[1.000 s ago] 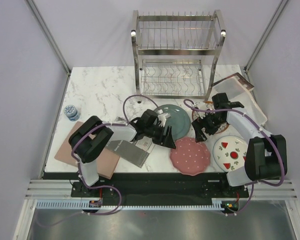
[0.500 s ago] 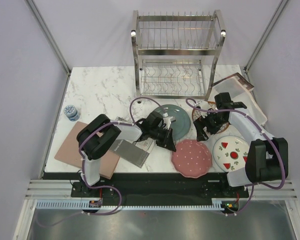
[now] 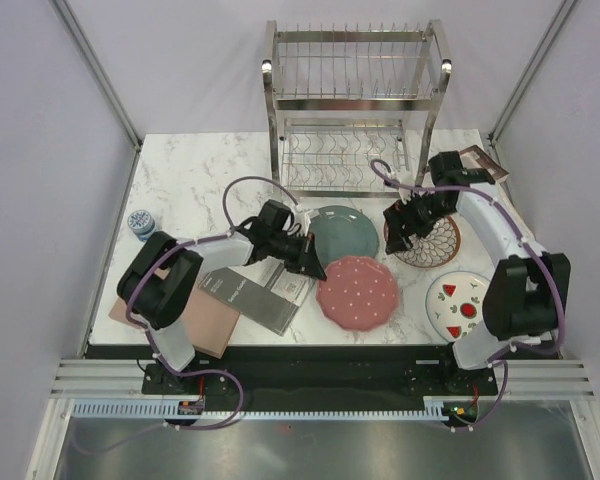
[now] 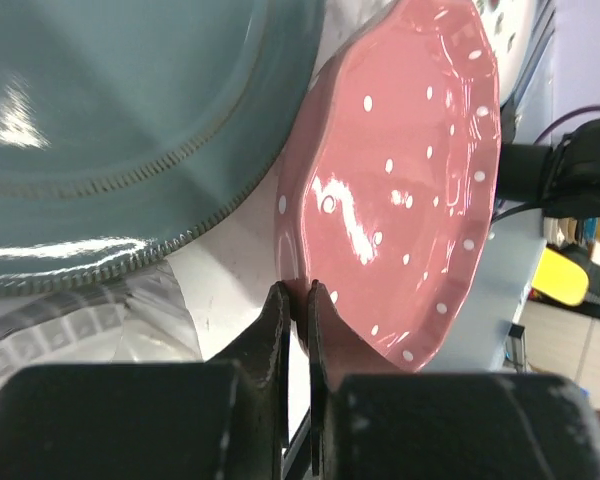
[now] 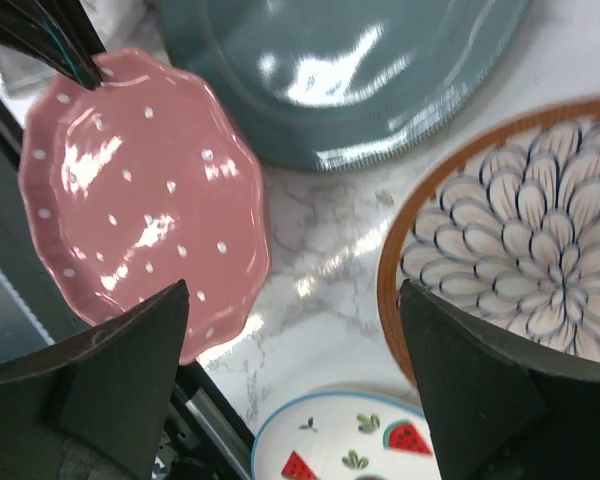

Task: Load the plates into the dish rack

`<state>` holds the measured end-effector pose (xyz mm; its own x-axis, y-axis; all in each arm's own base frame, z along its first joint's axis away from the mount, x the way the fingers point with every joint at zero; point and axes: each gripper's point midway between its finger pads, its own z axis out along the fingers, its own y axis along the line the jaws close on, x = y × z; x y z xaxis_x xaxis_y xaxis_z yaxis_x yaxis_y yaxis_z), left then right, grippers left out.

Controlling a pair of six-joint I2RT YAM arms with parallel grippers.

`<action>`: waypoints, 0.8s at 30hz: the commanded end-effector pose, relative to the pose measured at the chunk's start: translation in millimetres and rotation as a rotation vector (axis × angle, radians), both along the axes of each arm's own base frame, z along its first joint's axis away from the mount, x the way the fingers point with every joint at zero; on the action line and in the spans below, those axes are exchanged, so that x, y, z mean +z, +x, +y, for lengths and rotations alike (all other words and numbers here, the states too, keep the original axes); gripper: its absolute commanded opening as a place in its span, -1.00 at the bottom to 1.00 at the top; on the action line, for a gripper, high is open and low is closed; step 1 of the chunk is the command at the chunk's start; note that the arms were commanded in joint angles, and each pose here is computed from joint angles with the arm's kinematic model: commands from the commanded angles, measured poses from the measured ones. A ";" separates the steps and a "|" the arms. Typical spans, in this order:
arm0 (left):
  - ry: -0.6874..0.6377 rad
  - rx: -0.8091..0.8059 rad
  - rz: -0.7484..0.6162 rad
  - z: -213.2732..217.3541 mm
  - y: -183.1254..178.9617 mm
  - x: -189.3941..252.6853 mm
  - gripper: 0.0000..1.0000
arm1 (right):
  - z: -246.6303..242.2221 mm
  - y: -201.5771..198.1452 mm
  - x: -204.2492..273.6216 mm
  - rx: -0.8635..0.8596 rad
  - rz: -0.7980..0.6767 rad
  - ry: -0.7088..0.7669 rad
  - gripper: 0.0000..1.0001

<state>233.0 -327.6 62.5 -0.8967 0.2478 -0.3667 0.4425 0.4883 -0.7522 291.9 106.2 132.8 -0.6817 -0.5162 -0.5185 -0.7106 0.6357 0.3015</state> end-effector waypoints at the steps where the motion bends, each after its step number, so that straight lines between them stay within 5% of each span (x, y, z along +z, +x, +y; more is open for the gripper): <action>1: -0.189 -0.093 -0.181 -13.4 3.6 90.5 -0.95 | 33.0 -4.3 18.0 0.095 0.194 0.192 0.80; 24: -0.197 -0.044 -0.359 -7.5 36.1 123.3 -0.95 | 63.4 -68.0 -1.0 0.261 0.493 0.213 0.79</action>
<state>255.8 -315.3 125.7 -0.7925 0.2234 -0.5675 0.5979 0.4681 -0.6507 259.4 164.7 121.2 -0.7285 -0.5862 -0.3545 -0.6404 0.3988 0.6564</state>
